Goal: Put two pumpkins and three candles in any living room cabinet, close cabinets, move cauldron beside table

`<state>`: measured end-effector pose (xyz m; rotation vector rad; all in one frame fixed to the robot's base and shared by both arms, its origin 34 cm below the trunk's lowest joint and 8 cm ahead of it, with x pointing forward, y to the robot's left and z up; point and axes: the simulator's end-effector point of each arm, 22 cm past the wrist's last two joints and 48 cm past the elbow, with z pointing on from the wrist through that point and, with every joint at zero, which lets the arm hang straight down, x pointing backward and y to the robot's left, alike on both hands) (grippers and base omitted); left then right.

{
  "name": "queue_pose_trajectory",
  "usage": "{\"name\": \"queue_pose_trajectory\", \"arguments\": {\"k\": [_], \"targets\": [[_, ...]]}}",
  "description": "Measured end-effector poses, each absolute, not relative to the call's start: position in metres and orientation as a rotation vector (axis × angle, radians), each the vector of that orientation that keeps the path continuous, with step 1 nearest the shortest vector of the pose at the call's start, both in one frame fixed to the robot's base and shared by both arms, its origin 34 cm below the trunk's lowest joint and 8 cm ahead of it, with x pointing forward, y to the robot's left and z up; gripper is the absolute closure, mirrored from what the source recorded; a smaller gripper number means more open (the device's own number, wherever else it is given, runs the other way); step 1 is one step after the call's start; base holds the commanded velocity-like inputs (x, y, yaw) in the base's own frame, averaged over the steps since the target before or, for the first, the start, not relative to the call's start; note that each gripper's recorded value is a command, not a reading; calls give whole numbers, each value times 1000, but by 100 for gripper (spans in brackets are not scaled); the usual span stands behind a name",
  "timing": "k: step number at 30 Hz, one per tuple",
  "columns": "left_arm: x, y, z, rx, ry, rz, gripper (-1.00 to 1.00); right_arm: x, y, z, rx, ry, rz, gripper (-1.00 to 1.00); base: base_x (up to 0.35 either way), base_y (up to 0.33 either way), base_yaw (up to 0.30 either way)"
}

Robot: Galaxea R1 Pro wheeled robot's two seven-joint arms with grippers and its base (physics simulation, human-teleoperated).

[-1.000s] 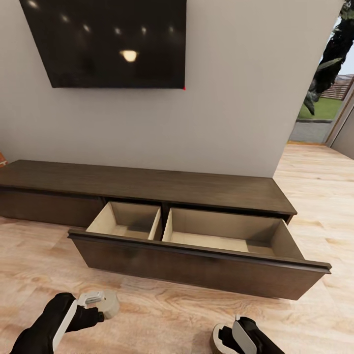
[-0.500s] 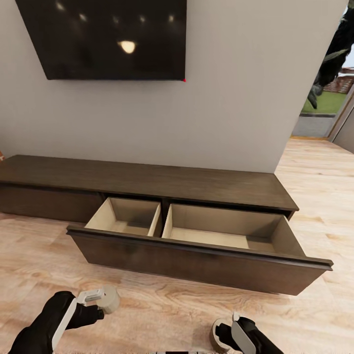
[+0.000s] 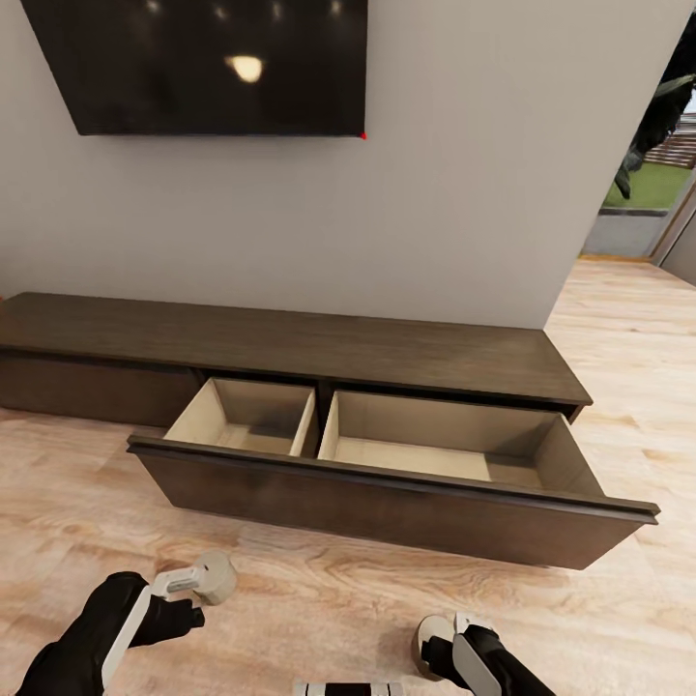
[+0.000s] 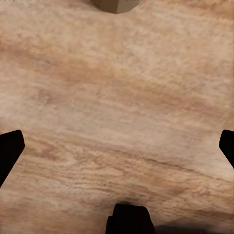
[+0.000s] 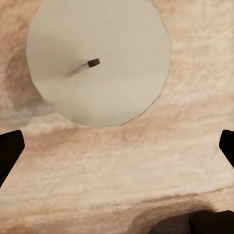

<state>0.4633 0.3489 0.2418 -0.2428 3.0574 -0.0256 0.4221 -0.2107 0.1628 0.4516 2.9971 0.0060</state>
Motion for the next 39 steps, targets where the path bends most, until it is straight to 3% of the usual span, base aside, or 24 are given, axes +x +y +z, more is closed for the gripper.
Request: {"name": "queue_pose_trajectory", "arguments": {"k": [39], "targets": [[464,348,242,-242,3055,-31,-100,422,-210,163,450,2996,6,-100,40,20,0]]}}
